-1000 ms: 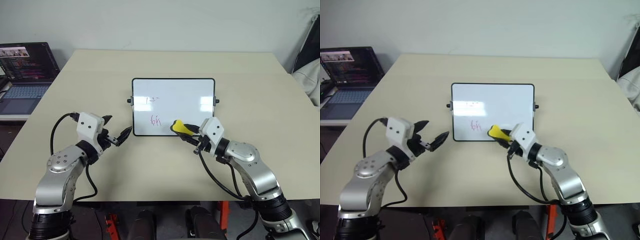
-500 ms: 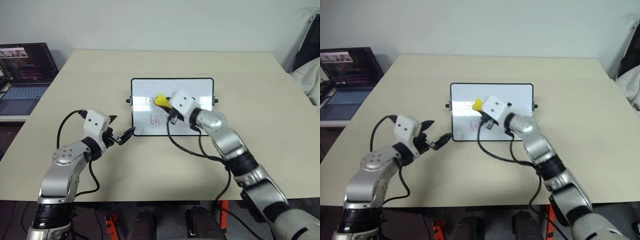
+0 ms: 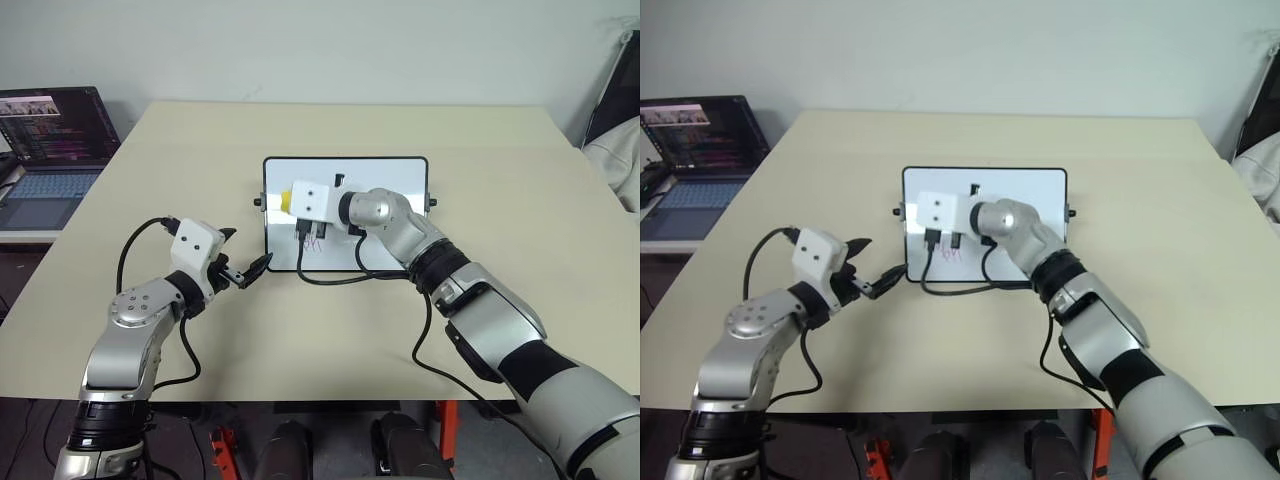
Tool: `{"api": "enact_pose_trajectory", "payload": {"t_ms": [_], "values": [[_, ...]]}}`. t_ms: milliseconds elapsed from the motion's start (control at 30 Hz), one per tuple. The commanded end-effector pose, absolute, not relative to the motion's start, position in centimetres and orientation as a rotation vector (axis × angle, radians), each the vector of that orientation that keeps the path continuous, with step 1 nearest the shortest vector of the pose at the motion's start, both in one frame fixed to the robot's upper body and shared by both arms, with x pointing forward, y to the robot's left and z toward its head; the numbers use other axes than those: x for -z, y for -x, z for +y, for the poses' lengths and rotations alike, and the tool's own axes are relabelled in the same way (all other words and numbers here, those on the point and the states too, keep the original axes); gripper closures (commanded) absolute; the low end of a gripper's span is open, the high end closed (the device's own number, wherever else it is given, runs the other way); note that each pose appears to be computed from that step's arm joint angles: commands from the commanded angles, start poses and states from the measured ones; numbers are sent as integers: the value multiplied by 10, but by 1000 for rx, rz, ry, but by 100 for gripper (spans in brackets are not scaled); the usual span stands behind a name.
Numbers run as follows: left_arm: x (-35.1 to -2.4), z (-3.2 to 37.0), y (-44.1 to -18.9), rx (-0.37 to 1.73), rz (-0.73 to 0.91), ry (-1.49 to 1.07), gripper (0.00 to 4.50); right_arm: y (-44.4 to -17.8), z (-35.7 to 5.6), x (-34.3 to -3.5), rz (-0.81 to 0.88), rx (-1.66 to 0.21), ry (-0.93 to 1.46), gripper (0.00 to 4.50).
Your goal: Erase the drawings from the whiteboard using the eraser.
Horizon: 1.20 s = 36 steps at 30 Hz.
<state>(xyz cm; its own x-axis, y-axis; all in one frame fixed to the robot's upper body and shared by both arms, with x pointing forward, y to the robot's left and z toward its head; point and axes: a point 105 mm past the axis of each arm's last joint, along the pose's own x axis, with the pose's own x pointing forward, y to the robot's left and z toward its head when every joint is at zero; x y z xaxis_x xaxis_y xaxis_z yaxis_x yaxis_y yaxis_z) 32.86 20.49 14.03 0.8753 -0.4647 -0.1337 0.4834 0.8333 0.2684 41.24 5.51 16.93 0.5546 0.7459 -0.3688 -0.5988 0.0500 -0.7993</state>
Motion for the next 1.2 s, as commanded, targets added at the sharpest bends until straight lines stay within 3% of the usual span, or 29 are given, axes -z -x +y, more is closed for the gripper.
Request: {"api": "enact_pose_trajectory", "payload": {"t_ms": [33, 200, 500, 600, 700, 767, 933, 1067, 1200], "values": [[-148, 202, -328, 506, 21, -319, 0, -429, 45, -183, -168, -913, 1144, 353], [-147, 201, -328, 510, 20, -320, 0, -445, 34, -208, -210, -778, 1156, 353], [-144, 198, -330, 526, 20, -314, 0, -429, 27, -163, -22, -1020, 1291, 353], [-144, 197, -330, 529, 19, -315, 0, -435, 28, -177, -67, -952, 1261, 353], [-143, 196, -329, 533, 20, -314, 0, -447, 27, -213, -192, -795, 1188, 353], [-142, 197, -329, 534, 22, -314, 0, -445, 33, -219, -221, -805, 1191, 353], [-141, 194, -330, 542, 18, -317, 0, -427, 61, -192, -161, -970, 1254, 353], [-141, 192, -330, 544, 14, -319, 0, -416, 56, -158, -16, -1119, 1345, 353], [-139, 193, -329, 539, 14, -317, 0, -426, 56, -177, -83, -1003, 1307, 353]]}}
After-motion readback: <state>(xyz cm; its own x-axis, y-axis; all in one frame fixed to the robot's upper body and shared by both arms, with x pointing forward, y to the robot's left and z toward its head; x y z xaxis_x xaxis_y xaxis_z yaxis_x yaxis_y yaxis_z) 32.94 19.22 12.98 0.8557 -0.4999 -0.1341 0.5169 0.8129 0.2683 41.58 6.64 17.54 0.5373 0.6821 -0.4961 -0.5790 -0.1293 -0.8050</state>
